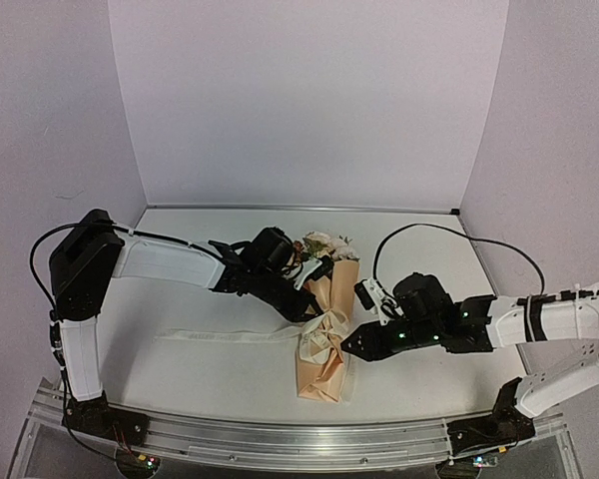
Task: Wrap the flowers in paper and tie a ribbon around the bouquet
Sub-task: Cross the half-tied ribbon over the folded bouquet.
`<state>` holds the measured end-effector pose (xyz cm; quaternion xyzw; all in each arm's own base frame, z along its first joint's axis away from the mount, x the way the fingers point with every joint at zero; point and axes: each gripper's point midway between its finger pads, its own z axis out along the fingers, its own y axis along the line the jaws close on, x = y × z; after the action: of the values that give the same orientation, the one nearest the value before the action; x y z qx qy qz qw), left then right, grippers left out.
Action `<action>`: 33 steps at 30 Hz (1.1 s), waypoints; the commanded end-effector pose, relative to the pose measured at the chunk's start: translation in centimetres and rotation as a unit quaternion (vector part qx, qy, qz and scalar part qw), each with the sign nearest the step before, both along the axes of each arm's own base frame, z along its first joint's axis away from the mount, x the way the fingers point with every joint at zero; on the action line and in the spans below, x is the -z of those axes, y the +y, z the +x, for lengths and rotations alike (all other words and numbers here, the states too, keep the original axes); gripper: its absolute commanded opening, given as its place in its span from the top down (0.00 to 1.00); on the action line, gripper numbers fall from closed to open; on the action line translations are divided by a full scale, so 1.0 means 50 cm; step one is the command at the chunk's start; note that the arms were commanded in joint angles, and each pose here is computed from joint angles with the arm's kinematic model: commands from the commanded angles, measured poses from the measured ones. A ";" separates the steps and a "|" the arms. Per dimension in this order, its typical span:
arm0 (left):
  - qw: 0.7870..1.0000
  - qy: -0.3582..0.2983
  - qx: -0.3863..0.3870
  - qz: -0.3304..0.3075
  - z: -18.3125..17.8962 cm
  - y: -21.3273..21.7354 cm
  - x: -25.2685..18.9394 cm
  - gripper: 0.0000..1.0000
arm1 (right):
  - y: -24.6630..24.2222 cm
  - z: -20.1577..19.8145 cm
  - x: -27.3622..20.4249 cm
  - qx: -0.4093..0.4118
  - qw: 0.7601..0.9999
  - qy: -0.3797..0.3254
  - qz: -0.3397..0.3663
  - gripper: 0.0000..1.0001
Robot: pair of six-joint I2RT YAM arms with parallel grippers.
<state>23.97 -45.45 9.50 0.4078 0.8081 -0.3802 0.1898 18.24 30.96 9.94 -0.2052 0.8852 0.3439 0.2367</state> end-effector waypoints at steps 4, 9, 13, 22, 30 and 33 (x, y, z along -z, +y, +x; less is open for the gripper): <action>0.999 -0.001 0.004 -0.038 0.012 -0.022 -0.052 1.00 | 0.040 0.016 -0.002 -0.008 1.000 -0.010 -0.020 0.67; 0.999 0.006 0.017 -0.043 0.003 -0.013 -0.054 1.00 | 0.046 0.037 0.006 0.009 0.999 -0.034 -0.013 0.57; 0.998 0.014 0.036 -0.049 -0.010 -0.013 -0.057 1.00 | 0.052 0.056 0.012 0.014 0.998 -0.067 -0.003 0.57; 0.996 0.032 0.065 -0.060 -0.028 -0.021 -0.063 1.00 | 0.087 0.067 0.013 -0.007 0.996 -0.087 0.017 0.58; 0.994 0.044 0.081 -0.064 -0.042 -0.019 -0.059 1.00 | 0.083 0.051 0.031 -0.017 0.997 -0.073 0.021 0.61; 0.993 0.048 0.088 -0.067 -0.049 -0.019 -0.059 1.00 | 0.086 0.045 0.033 -0.027 0.997 -0.069 0.024 0.62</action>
<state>21.63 -45.74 10.90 0.4301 0.7712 -0.4485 0.1384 20.98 34.74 8.39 -0.2319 0.8615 0.3426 0.2944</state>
